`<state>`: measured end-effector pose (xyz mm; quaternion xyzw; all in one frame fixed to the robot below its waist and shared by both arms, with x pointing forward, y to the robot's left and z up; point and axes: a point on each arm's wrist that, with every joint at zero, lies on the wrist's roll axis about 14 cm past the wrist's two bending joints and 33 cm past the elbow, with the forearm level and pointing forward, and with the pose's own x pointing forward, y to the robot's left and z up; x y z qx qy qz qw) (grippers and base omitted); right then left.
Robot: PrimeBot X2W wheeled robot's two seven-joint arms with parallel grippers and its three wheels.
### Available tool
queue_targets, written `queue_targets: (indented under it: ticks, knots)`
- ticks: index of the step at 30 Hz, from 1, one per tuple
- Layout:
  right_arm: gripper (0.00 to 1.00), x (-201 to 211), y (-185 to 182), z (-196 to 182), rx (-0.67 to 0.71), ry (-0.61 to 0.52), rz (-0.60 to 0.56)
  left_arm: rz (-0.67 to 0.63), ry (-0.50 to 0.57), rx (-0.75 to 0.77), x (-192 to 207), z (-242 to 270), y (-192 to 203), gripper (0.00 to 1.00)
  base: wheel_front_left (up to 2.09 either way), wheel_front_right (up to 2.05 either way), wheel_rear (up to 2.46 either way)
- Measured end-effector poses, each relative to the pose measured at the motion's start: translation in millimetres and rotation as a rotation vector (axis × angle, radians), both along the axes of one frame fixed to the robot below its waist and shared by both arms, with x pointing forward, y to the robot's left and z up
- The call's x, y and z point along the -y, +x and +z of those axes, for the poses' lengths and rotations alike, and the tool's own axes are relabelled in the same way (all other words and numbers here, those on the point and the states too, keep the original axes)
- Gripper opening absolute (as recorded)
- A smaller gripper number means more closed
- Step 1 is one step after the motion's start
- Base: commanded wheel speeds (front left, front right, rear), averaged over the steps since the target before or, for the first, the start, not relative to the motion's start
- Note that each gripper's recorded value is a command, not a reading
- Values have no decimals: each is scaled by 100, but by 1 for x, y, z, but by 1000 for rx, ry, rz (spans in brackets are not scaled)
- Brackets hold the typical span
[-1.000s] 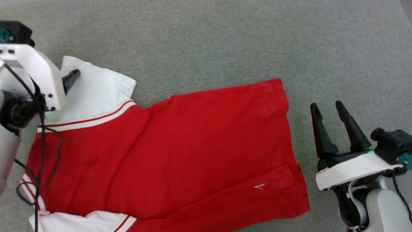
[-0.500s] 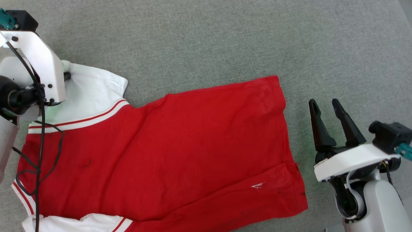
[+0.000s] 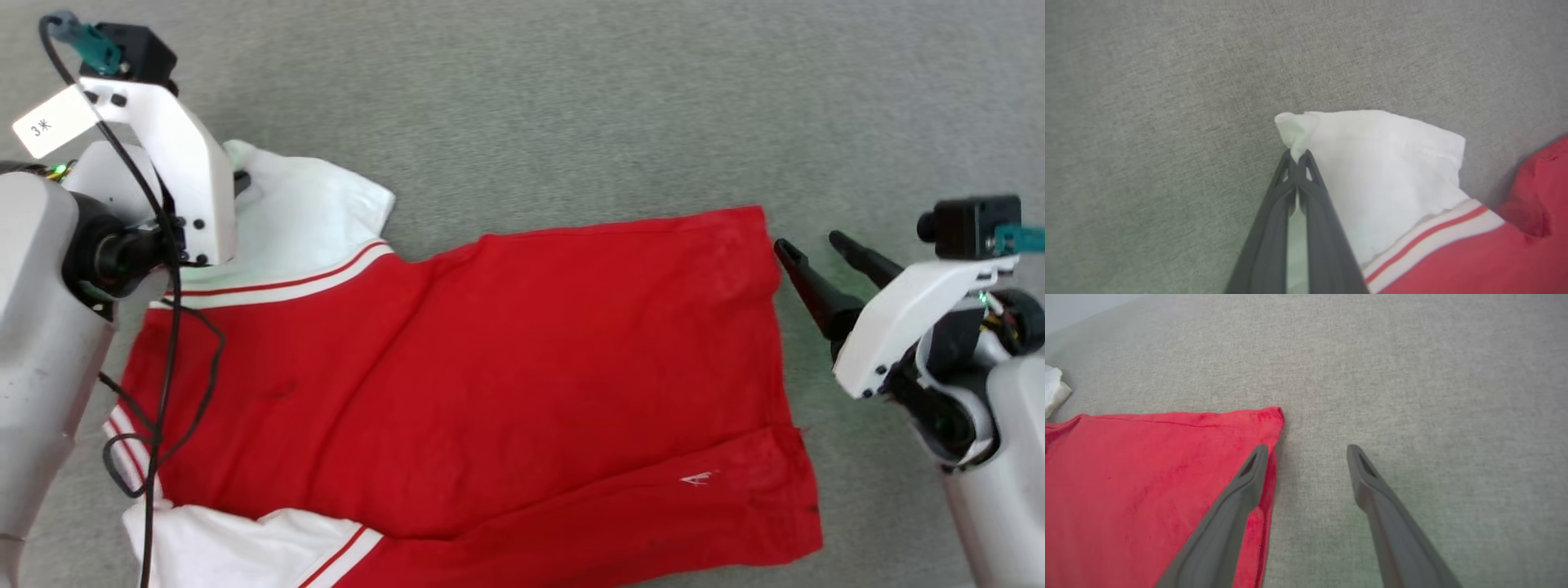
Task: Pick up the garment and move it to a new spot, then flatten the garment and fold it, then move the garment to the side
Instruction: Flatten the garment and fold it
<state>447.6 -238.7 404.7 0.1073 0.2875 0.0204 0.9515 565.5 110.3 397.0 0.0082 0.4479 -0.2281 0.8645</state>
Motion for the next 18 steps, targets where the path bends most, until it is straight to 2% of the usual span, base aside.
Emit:
queue_targets:
  ticks: [6, 10, 16, 17, 18]
  knots:
    - [100, -23, 22, -4, -107, -18, 143, 13, -6, 66, -13, 14, -3, 0, 0, 0, 0]
    - [100, -42, 24, -20, -205, -19, 226, 29, -12, 84, -21, 17, -5, 0, 0, 0, 0]
    - [100, -49, 16, -46, -380, -13, 274, 53, -25, 90, -28, 13, -6, 0, 0, 0, 0]
    - [54, -49, 16, -47, -394, -17, 279, 56, -27, 91, -29, 13, -6, 0, 0, 0, 0]
    - [29, -49, 16, -48, -402, -13, 281, 60, -29, 95, -30, 13, -6, 0, 0, 0, 0]
